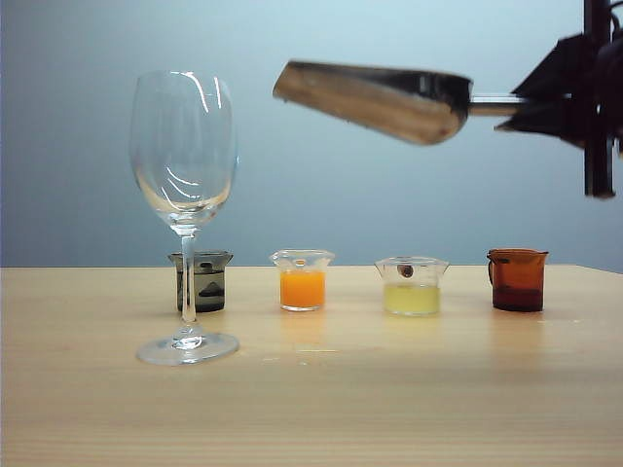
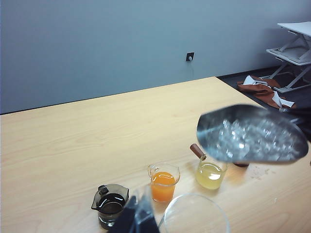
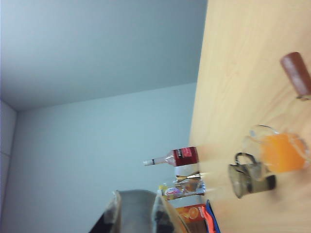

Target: Pick up the ice scoop on the desk filled with ice cubes, pour the ice into the goblet, and finally put the scoop back on the table.

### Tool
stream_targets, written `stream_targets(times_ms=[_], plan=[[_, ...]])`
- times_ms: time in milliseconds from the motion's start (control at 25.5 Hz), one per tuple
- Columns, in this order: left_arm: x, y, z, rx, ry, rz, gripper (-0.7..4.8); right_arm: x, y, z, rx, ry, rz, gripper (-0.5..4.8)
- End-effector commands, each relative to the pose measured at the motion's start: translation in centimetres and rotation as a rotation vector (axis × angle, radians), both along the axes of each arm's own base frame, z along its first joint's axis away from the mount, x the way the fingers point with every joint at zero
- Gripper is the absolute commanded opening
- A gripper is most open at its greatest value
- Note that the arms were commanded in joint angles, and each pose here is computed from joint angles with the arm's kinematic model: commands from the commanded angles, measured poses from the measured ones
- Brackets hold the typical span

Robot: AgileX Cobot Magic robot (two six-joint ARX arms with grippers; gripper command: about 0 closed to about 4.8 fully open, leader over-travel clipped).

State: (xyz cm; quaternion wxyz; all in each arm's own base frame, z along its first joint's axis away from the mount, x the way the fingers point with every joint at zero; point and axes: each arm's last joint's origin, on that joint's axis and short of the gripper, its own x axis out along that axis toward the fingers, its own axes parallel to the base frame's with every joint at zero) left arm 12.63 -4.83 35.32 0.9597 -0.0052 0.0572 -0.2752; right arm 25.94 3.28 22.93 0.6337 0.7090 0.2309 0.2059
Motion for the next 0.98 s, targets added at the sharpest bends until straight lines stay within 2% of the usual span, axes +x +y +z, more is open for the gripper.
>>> stream_targets(times_ms=[39,275,589,864,942,981], plan=[[-0.1,0.0,0.3,0.016,-0.029,-0.004,-0.05,-0.1,0.0,2.1,0.011,-0.025,0.024,-0.05],[-0.1,0.0,0.3,0.017,-0.030,-0.004,-0.06,-0.2,0.1,3.9,0.001,-0.055,0.068,-0.05],[-0.1,0.0,0.3,0.016,-0.030,-0.004,-0.05,-0.5,0.2,5.8,-0.091,-0.045,0.092,-0.05],[-0.1,0.0,0.1,0.034,-0.025,-0.034,-0.06,-0.4,0.4,7.3,-0.091,-0.081,0.102,-0.05],[-0.2,-0.1,0.0,0.055,-0.007,-0.074,-0.06,-0.4,0.7,7.5,-0.093,-0.077,0.112,-0.05],[-0.3,-0.1,0.1,0.075,0.042,-0.087,-0.05,-0.4,0.9,7.7,-0.099,-0.073,0.123,-0.05]])
